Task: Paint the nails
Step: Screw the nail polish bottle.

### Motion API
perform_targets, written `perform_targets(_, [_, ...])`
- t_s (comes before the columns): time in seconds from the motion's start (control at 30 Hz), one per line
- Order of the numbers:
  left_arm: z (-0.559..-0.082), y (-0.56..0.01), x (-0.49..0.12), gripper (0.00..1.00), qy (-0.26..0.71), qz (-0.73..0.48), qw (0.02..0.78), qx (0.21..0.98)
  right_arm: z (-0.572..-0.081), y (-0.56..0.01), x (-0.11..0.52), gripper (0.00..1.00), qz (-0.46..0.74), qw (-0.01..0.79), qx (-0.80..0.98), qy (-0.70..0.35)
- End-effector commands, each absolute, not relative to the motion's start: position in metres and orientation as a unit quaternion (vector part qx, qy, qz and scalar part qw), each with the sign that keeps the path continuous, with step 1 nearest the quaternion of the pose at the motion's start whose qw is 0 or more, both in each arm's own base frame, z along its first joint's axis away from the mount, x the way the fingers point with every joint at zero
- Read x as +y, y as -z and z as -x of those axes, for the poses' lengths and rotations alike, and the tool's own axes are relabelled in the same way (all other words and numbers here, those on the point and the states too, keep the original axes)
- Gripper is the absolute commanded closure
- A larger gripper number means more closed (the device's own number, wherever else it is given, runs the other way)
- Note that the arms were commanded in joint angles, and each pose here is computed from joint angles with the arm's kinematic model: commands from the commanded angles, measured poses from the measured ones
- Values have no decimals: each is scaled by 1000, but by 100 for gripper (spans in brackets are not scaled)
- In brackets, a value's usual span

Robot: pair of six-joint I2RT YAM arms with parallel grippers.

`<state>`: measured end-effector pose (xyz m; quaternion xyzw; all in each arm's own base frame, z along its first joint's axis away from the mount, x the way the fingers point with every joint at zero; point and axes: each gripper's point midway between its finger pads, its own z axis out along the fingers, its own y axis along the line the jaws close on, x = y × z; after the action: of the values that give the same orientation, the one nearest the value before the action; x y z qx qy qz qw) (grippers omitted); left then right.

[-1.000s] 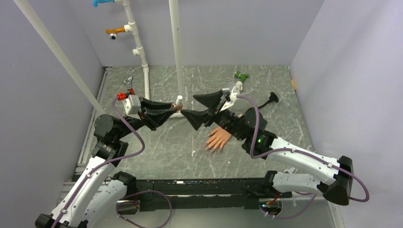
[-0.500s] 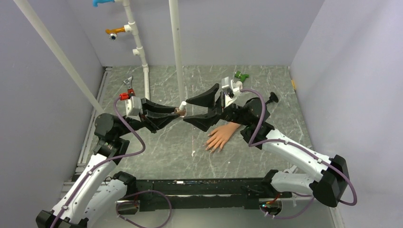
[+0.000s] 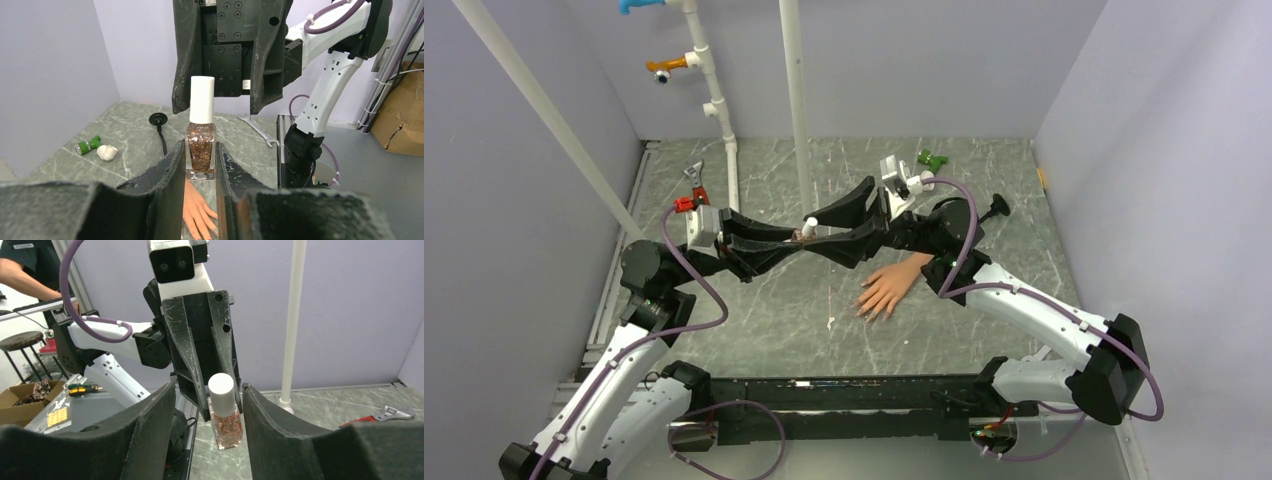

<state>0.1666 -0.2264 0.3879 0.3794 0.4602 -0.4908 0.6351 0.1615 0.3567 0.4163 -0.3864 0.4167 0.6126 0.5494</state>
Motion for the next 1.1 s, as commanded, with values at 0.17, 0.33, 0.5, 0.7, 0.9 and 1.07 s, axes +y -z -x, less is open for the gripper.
perform_targets(0.17, [-156,-413,-224,100,489,-393,654,423,-152,-446,352,63,394,565,369,-624])
perform_targets(0.33, [-156,-413,-223,100,487,-391,656,423,-152,-442,354,72,397,555,373,-628])
perform_targets(0.5, [-157,-414,-223,100,485,-388,660,424,-152,-441,353,79,393,557,375,-628])
perform_targets(0.7, [-158,-414,-222,100,481,-386,663,426,-152,-441,350,87,383,562,380,-626])
perform_targets(0.9, [-159,-415,-221,100,478,-381,667,425,-143,-429,360,94,384,567,400,-610])
perform_targets(1.07, [-161,-416,-219,100,476,-371,673,427,-142,-427,367,100,351,585,424,-596])
